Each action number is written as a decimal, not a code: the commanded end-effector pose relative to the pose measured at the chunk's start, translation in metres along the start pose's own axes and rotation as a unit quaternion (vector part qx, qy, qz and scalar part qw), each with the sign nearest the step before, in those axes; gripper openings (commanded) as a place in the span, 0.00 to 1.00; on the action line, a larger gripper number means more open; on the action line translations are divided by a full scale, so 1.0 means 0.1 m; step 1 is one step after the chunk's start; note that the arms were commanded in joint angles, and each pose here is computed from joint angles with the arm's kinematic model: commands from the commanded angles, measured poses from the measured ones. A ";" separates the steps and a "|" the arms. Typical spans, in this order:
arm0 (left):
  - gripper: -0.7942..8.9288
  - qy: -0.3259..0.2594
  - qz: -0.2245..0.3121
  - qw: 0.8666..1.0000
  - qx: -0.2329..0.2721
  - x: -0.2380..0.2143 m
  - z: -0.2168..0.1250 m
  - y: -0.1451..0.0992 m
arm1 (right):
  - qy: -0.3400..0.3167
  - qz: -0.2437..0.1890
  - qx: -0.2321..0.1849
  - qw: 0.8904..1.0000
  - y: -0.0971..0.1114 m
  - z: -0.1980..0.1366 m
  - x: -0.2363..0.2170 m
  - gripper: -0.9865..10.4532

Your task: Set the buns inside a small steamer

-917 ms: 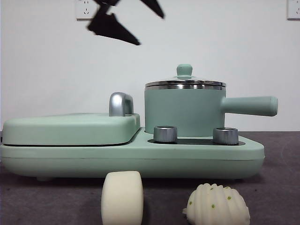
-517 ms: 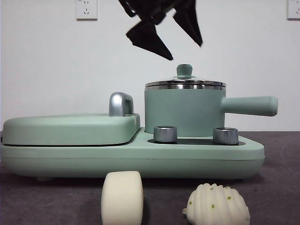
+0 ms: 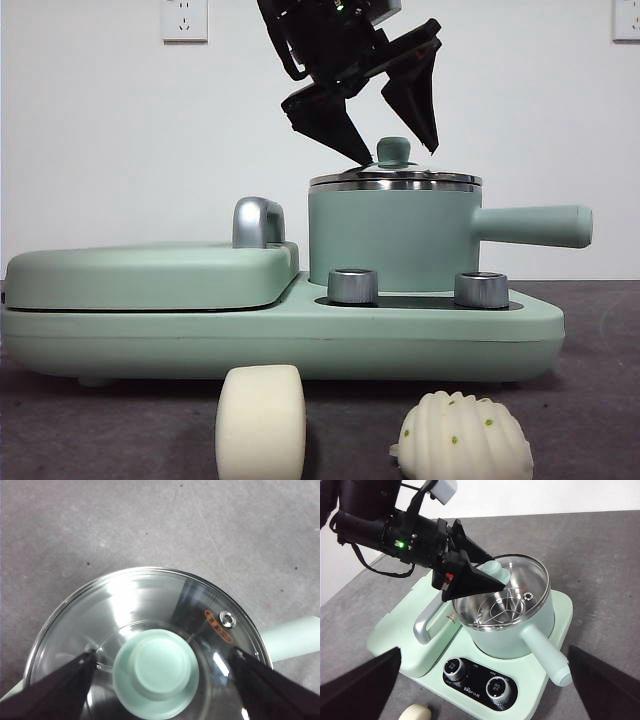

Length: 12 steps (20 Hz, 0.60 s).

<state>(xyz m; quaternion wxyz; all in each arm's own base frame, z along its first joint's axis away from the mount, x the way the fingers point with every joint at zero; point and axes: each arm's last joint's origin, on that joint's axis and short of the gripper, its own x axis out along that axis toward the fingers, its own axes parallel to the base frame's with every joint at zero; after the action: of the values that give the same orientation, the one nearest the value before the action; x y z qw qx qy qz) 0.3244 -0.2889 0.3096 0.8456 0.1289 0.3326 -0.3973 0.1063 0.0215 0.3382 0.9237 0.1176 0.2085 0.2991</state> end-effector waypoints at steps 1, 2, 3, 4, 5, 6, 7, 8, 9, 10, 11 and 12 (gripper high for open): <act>0.35 -0.009 -0.003 1.000 0.009 0.04 0.06 -0.03 | -0.006 0.003 -0.004 1.000 0.03 0.04 -0.02 0.55; 0.32 -0.008 -0.003 1.000 0.011 0.04 0.06 -0.03 | -0.006 0.003 -0.004 1.000 0.03 0.04 -0.02 0.55; 0.31 -0.007 -0.003 1.000 0.012 0.04 0.05 -0.03 | -0.006 0.003 -0.004 1.000 0.03 0.04 -0.02 0.55; 0.29 -0.006 -0.003 1.000 0.013 0.05 0.05 -0.03 | -0.006 0.003 -0.004 1.000 0.03 0.04 -0.02 0.55; 0.26 -0.006 -0.003 1.000 0.017 0.05 0.05 -0.03 | -0.006 0.003 -0.004 1.000 0.03 0.04 -0.02 0.55; 0.25 -0.005 -0.003 1.000 0.019 0.05 0.05 -0.03 | -0.006 0.003 -0.004 1.000 0.03 0.04 -0.02 0.55; 0.23 -0.005 -0.004 1.000 0.020 0.06 0.05 -0.03 | -0.006 0.003 -0.004 1.000 0.03 0.04 -0.02 0.55; 0.23 -0.005 -0.004 1.000 0.021 0.06 0.05 -0.03 | -0.006 0.003 -0.004 1.000 0.03 0.04 -0.02 0.55; 0.21 -0.005 -0.004 1.000 0.022 0.06 0.05 -0.03 | -0.006 0.003 -0.003 1.000 0.03 0.04 -0.02 0.55; 0.16 -0.005 -0.003 1.000 0.025 0.06 0.05 -0.03 | -0.006 0.003 -0.003 1.000 0.03 0.04 -0.02 0.55; 0.13 -0.005 -0.003 1.000 0.027 0.06 0.05 -0.03 | -0.006 0.003 -0.003 1.000 0.03 0.04 -0.02 0.55; 0.13 -0.005 -0.003 1.000 0.026 0.06 0.05 -0.03 | -0.006 0.003 -0.003 1.000 0.03 0.04 -0.02 0.55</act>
<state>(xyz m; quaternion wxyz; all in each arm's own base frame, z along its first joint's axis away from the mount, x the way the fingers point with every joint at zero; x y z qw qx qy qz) 0.3248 -0.2884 0.3097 0.8443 0.1429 0.3261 -0.4004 0.1063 0.0215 0.3382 0.9236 0.1176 0.2089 0.2993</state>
